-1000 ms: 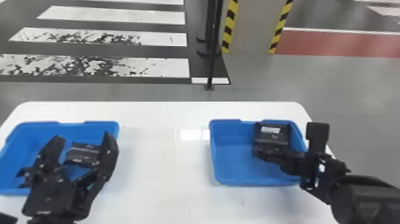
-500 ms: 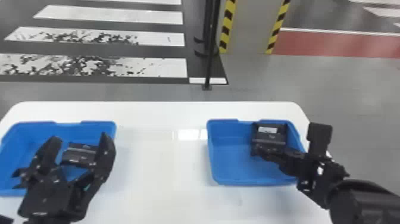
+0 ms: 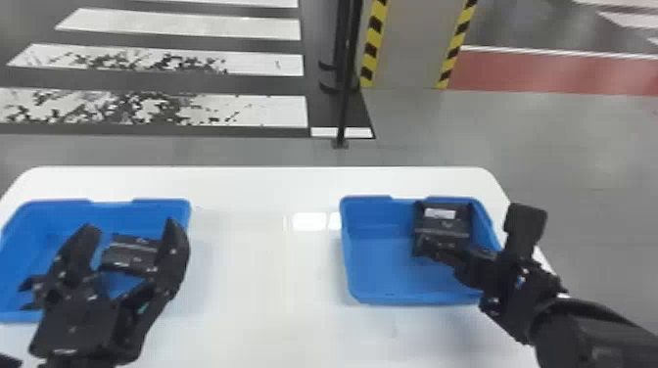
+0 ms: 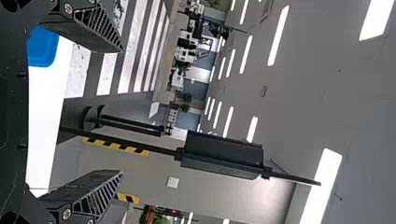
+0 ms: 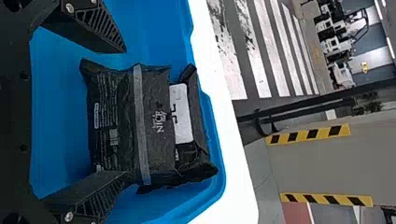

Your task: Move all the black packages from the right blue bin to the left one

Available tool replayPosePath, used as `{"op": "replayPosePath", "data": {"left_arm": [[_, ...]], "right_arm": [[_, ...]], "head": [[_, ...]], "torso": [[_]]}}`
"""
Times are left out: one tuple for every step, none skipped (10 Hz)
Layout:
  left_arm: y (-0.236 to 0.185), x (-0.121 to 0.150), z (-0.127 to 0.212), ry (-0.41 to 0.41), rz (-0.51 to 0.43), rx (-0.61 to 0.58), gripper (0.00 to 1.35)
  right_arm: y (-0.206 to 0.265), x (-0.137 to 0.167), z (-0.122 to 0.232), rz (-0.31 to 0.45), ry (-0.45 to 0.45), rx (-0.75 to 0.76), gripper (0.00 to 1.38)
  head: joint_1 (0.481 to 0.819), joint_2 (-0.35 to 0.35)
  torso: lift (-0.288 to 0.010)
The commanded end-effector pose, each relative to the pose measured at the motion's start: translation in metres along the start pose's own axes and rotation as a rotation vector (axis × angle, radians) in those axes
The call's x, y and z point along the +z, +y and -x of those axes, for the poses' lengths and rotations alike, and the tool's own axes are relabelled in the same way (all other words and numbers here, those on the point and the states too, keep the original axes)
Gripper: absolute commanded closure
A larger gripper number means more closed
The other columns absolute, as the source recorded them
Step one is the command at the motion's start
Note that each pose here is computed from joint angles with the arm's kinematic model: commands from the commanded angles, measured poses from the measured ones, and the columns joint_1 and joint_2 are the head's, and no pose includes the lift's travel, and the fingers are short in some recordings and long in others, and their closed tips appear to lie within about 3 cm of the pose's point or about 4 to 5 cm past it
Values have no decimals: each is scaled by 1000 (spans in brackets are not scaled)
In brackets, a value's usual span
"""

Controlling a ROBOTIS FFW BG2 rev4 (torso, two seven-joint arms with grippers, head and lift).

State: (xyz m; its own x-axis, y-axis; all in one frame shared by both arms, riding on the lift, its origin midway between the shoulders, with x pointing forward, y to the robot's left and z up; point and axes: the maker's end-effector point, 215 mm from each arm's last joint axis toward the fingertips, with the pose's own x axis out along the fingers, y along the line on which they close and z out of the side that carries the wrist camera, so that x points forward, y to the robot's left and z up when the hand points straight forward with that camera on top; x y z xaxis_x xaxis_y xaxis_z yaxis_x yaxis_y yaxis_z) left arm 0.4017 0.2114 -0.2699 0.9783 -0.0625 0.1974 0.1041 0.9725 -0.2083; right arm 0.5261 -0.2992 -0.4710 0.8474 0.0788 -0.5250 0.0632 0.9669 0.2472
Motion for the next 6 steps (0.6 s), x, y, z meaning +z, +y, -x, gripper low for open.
{"op": "replayPosePath", "data": {"left_arm": [[0,0,1,0,0,0,113],[1,-1,2,2,-1,2,113],[2,-2,2,3,-2,5,113],[2,-1,2,1,-2,5,113],[2,-1,2,1,-2,5,113],[3,1,2,-4,-3,7,113]], "right_arm": [[3,-2,-1,-35,-2,0,98],[3,-2,-1,-62,-12,-4,98],[2,-1,-2,-86,-18,-14,98],[-1,3,-6,-91,-22,-21,98],[-3,9,-7,-87,-34,-30,99],[-7,13,-7,-95,-48,-45,99]], "head": [[695,-106],[695,-105],[695,-104],[695,-104],[695,-104],[695,-104]], "torso": [[-132],[-132],[-132],[-132],[-132],[-132]]}}
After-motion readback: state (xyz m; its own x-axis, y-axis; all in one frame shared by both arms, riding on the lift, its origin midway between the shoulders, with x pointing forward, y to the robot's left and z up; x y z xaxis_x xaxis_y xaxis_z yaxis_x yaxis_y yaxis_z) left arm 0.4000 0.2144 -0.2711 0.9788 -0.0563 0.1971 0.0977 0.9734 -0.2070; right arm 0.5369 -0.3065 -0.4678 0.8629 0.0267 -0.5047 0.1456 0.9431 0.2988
